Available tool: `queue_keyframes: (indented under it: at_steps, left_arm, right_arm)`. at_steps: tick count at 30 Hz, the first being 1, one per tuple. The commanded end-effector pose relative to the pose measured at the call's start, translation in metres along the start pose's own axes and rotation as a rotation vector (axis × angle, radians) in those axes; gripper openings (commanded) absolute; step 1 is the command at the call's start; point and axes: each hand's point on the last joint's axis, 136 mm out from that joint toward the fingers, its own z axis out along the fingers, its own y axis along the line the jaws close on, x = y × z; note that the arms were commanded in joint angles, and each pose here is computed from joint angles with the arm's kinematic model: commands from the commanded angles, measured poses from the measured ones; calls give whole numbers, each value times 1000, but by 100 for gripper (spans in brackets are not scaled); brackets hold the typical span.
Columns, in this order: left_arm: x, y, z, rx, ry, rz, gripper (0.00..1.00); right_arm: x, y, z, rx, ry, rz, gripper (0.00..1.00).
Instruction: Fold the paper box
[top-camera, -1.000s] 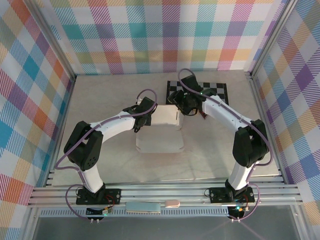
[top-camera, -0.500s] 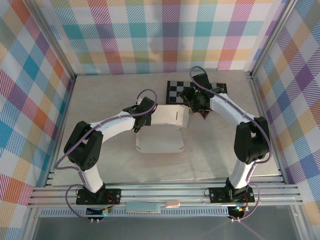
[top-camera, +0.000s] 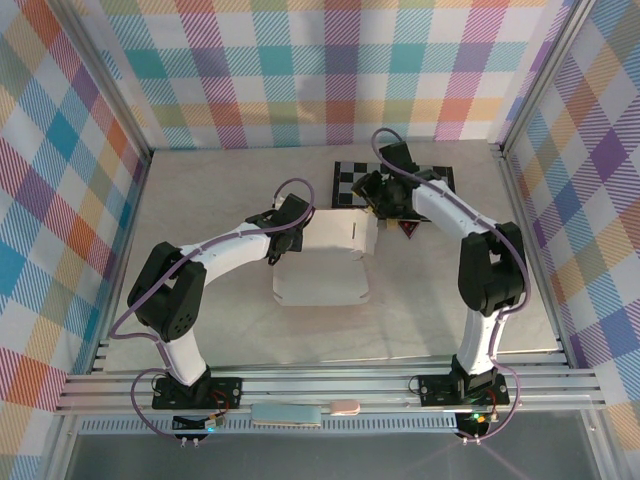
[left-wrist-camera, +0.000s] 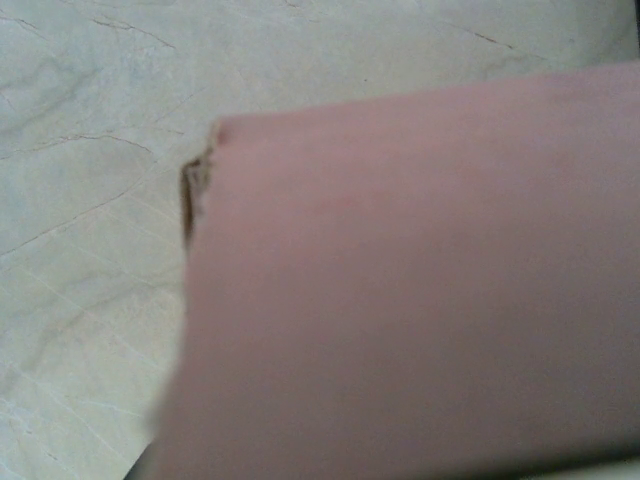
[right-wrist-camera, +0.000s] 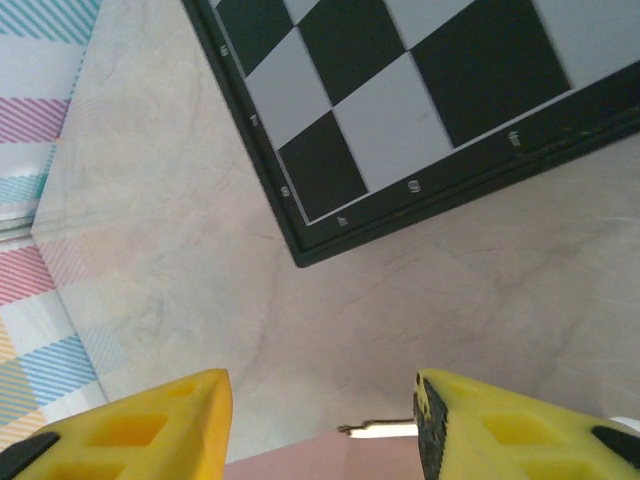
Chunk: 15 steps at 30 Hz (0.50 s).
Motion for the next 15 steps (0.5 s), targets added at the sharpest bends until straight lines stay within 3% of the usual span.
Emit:
queue_keyframes:
  at_steps: [1,15]
  left_arm:
    - [1,7,-5,-9,9,25,0]
    - [1,6,-4,-8,10,14,0]
  right_arm:
    - [8,17,-1,-59,46,-18,50]
    - [30,1,-12,-32,61,18,41]
